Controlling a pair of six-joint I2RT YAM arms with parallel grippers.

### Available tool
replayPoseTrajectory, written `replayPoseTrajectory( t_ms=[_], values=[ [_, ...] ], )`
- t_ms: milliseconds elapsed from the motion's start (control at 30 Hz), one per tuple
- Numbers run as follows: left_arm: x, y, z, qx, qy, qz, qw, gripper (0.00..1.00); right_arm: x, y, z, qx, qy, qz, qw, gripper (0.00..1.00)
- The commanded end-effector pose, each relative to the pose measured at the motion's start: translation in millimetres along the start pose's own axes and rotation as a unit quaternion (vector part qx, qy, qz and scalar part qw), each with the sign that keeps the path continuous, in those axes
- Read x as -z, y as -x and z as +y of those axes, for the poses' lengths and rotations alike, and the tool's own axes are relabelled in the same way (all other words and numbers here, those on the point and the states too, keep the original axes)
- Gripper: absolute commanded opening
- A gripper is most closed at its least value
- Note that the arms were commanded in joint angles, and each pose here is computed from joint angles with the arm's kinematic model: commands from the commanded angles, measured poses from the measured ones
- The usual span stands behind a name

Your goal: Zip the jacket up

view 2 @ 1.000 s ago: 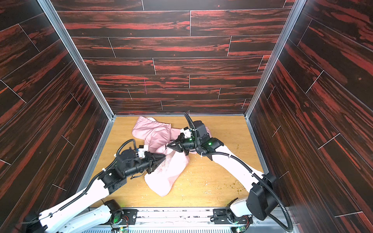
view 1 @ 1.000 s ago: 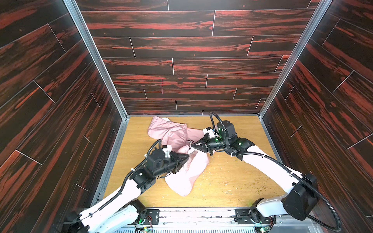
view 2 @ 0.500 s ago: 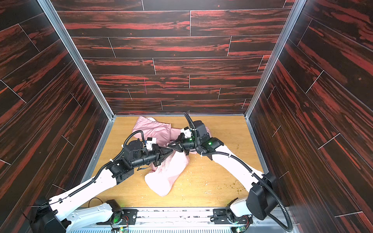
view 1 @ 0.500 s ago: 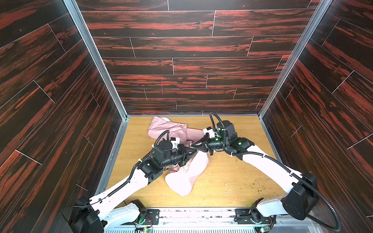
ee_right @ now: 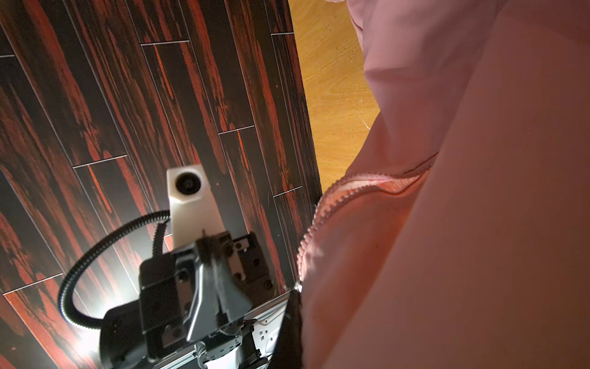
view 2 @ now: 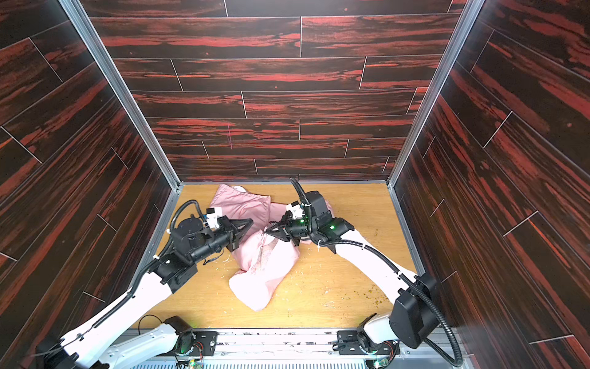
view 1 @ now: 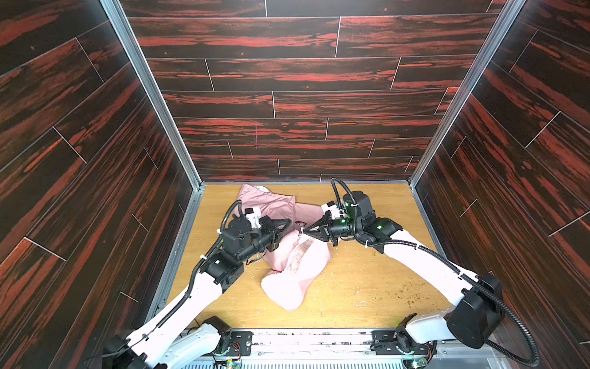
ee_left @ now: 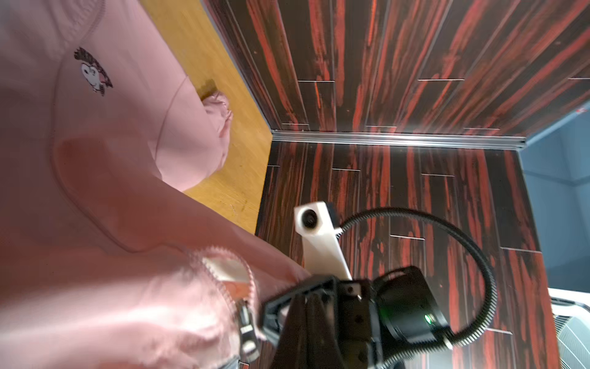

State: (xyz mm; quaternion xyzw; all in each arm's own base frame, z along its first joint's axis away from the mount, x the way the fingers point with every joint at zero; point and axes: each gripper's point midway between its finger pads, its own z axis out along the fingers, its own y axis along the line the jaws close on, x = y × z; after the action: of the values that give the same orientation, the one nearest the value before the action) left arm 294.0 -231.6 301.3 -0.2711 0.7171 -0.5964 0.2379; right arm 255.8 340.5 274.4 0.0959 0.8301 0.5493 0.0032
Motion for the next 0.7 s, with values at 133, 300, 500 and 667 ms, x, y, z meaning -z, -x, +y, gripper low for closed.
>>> replayPoseTrajectory(
  t_ms=[133,300,500,667],
  values=[
    [4.2,-30.6,12.1,-0.017,0.066,0.095,0.993,0.09,5.1,-5.7,2.3,0.007,-0.001,0.004,1.0,0.0],
    [31.8,-43.6,37.7,0.004,0.086,0.105,0.991,0.11,5.0,-4.7,4.0,0.008,0.0,0.004,1.0,0.0],
    [31.9,-63.4,52.5,0.04,0.082,0.161,0.983,0.12,5.3,-3.8,6.5,0.01,0.0,0.003,1.0,0.0],
    [12.1,-78.7,33.1,0.021,0.073,0.197,0.977,0.14,5.6,-3.1,5.8,0.009,-0.002,0.0,1.0,0.0]
  ],
)
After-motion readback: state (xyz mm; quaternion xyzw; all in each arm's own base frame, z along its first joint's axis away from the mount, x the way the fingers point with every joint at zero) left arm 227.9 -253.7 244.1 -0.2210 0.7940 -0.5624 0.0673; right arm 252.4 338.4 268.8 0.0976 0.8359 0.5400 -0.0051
